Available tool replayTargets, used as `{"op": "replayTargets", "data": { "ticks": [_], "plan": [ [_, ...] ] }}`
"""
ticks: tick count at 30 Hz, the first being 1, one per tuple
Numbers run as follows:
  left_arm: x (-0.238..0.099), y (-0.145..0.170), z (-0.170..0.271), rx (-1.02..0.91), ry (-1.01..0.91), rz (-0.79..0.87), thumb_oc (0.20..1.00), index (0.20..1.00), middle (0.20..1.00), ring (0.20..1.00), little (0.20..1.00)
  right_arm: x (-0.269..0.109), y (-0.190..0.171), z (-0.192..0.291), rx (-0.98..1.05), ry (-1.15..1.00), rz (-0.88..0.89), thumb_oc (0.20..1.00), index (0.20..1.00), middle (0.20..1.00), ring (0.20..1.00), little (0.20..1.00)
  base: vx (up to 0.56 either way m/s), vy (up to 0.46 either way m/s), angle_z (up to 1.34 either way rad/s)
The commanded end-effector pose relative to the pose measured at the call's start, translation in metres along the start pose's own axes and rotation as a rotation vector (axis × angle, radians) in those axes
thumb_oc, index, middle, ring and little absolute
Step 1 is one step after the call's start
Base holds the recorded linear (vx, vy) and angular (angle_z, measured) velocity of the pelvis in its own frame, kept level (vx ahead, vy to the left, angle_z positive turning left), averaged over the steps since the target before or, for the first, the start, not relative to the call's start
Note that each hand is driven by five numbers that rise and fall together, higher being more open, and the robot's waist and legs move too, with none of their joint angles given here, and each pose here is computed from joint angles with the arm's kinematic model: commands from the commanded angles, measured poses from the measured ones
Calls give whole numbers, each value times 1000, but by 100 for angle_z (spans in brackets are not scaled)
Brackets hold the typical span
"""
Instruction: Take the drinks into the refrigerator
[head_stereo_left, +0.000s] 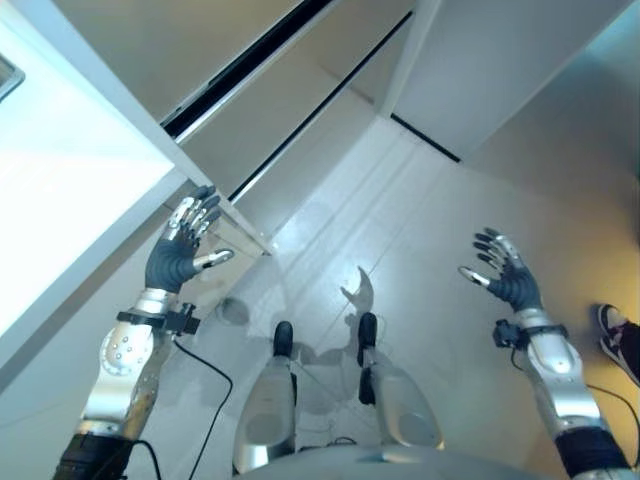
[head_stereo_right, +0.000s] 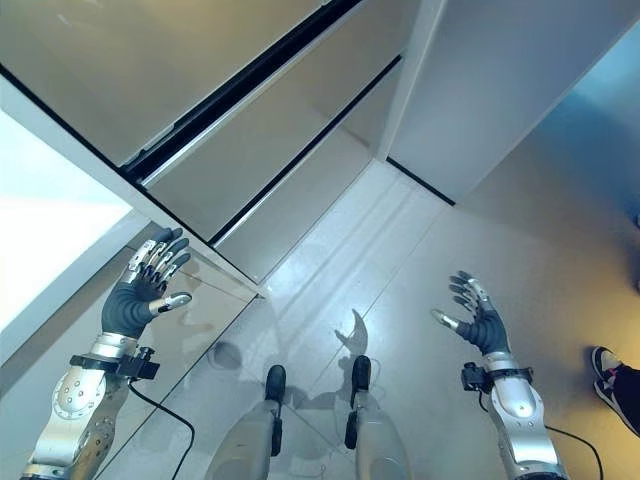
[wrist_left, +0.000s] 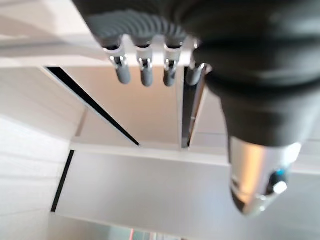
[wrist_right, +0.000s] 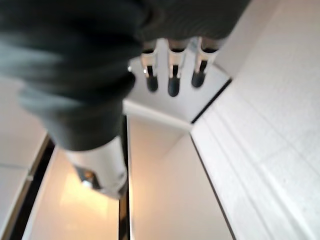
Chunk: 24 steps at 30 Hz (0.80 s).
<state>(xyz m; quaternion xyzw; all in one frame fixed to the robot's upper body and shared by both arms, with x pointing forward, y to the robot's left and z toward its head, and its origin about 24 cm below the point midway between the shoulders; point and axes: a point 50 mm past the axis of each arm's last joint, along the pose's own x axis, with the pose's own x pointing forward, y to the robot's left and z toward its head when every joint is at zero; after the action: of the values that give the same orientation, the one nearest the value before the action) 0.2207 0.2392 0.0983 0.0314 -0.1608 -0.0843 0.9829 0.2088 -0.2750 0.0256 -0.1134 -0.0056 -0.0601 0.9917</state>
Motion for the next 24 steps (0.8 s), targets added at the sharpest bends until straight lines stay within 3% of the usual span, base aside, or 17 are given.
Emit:
{"op": "replayTargets", "data": {
  "ticks": [1,8,14,18,19,23,24],
  "plan": [
    [-8,3,7,38,-54,2,1000,1000,1000,1000,1000,-2,-14,16,1,-102,-18,1000,1000,1000,1000,1000,31,16,-12],
    [-11,-2,-11,27,12,15,1000,1000,1000,1000,1000,-10,-19,-6,18,-7,-104,1000,1000,1000,1000,1000,50,17,-11],
    [-28,-4,-55,61,219,30,1000,1000,1000,1000,1000,-13,-15,-32,-14,121,-108,1000,1000,1000,1000,1000,45,14,-15],
    [-52,-7,-95,63,431,48,1000,1000,1000,1000,1000,-22,-11,-56,-55,250,-99,1000,1000,1000,1000,1000,57,-7,-17],
    [-70,-8,-117,90,561,50,1000,1000,1000,1000,1000,-30,-8,-71,-61,327,-89,1000,1000,1000,1000,1000,36,-12,-6],
    [-90,-10,-136,92,688,62,1000,1000,1000,1000,1000,-44,-5,-92,-92,444,-77,1000,1000,1000,1000,1000,18,-7,0],
    [-124,-13,-161,86,887,114,1000,1000,1000,1000,1000,-63,2,-116,-103,595,-56,1000,1000,1000,1000,1000,41,-13,4]
  ]
}}
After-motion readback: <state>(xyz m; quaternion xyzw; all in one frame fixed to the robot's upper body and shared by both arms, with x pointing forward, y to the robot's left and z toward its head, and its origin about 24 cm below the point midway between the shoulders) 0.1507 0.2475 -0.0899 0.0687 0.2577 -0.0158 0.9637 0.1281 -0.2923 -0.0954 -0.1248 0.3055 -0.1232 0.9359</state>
